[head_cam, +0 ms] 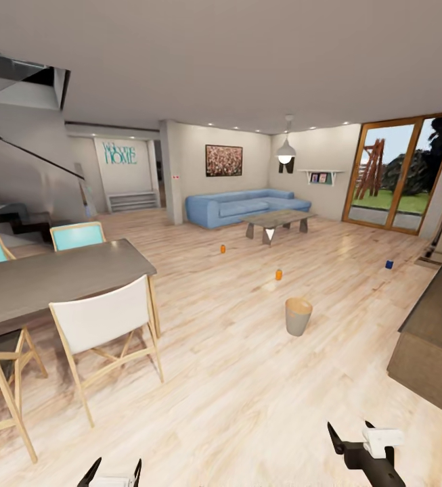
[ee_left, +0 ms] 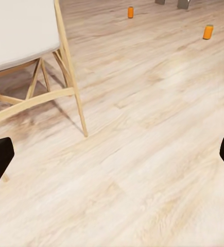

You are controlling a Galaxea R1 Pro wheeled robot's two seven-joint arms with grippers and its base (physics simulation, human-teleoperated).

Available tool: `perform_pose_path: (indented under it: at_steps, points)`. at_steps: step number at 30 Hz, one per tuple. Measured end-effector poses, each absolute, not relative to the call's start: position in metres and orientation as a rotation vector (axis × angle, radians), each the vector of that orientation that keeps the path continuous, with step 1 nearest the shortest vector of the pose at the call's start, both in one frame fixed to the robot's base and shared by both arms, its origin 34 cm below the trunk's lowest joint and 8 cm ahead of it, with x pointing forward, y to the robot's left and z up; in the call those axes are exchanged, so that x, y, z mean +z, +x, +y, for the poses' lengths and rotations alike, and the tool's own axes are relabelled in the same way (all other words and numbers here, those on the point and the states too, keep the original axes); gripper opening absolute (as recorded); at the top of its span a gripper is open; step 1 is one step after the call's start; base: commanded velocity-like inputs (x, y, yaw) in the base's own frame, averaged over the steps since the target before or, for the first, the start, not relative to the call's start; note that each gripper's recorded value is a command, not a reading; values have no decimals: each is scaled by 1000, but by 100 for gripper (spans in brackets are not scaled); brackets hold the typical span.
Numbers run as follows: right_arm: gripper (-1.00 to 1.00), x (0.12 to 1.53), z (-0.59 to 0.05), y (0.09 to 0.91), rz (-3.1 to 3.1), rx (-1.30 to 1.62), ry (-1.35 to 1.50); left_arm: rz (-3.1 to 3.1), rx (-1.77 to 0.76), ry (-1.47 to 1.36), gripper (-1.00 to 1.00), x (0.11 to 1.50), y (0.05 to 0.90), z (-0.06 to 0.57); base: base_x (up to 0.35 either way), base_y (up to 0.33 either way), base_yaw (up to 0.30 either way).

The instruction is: Put the three can of soda from the living room inside the tash can in the kitchen.

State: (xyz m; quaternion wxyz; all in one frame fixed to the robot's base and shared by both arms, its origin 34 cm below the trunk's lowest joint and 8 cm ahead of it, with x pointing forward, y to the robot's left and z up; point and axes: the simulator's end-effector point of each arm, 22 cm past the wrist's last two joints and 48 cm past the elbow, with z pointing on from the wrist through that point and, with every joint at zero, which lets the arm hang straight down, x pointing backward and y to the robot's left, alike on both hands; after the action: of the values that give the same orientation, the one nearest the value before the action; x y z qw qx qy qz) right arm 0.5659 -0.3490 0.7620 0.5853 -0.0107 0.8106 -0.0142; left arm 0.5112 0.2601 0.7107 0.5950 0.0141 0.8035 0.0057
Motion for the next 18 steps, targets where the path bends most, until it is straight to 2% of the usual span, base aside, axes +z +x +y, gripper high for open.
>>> perform_pose_path:
  at_steps: [11, 18]
  points:
    - [100, 762, -349, 565, 1899, -33, -25, 1873, 12, 34, 100, 712, 510, 260, 14, 0, -98]
    - [100, 761, -349, 565, 1899, -33, -25, 1876, 12, 34, 100, 711, 510, 260, 209, -72, -107]
